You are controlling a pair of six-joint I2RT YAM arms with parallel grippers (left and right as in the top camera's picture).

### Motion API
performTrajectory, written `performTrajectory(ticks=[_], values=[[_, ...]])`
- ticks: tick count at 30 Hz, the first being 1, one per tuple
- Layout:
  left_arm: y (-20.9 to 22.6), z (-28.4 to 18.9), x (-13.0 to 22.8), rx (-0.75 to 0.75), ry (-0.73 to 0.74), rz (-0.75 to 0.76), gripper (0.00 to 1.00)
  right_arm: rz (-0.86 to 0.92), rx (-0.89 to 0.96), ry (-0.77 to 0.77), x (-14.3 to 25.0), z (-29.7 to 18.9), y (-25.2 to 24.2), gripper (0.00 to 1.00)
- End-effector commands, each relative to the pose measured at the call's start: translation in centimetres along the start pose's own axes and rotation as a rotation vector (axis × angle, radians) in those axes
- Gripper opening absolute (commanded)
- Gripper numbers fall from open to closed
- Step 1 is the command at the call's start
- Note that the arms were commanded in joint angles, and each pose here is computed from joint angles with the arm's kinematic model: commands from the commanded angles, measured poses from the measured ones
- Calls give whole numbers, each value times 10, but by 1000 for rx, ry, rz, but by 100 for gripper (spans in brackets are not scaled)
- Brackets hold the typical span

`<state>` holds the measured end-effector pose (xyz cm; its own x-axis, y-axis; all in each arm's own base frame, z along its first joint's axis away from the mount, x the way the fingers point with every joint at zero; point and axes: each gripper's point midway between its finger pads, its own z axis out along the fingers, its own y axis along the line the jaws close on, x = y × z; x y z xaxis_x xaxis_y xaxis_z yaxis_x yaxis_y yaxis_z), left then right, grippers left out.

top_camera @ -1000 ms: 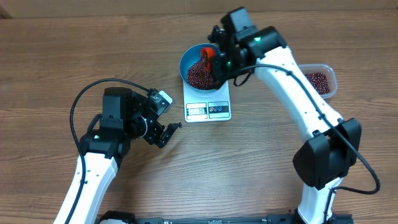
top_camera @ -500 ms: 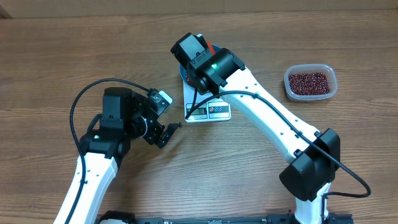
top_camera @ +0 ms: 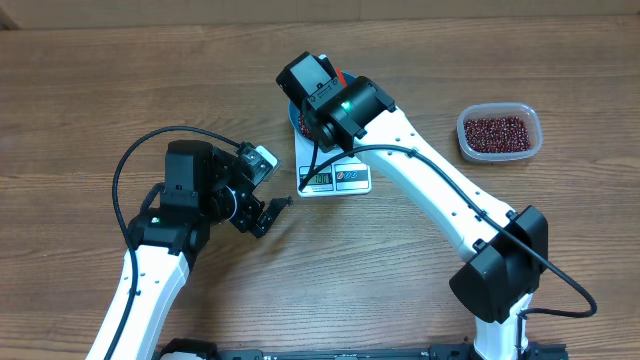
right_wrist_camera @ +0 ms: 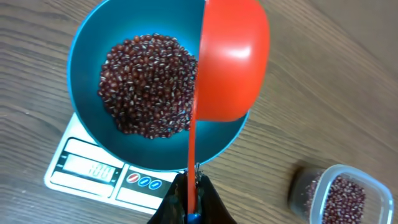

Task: Scoop item into bowl and weigh 150g on scale
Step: 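Return the empty scoop with the right gripper to the bean tub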

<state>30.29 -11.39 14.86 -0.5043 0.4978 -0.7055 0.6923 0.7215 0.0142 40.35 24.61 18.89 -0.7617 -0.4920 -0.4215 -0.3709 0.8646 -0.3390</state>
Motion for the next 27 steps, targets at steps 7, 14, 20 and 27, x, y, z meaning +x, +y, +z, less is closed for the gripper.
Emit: performTrajectory(ticks=[7, 14, 20, 27], values=[[0, 0, -1, -2, -2, -7, 100, 165, -146, 12, -4, -5, -26, 4], [0, 0, -1, -2, -2, -7, 100, 299, -251, 74, 14, -8, -71, 4], [0, 0, -1, -2, -2, -7, 100, 449, -189, 162, 58, -23, -146, 4], [0, 0, -1, -3, -1, -7, 100, 670, -156, 323, 128, -19, -222, 4]])
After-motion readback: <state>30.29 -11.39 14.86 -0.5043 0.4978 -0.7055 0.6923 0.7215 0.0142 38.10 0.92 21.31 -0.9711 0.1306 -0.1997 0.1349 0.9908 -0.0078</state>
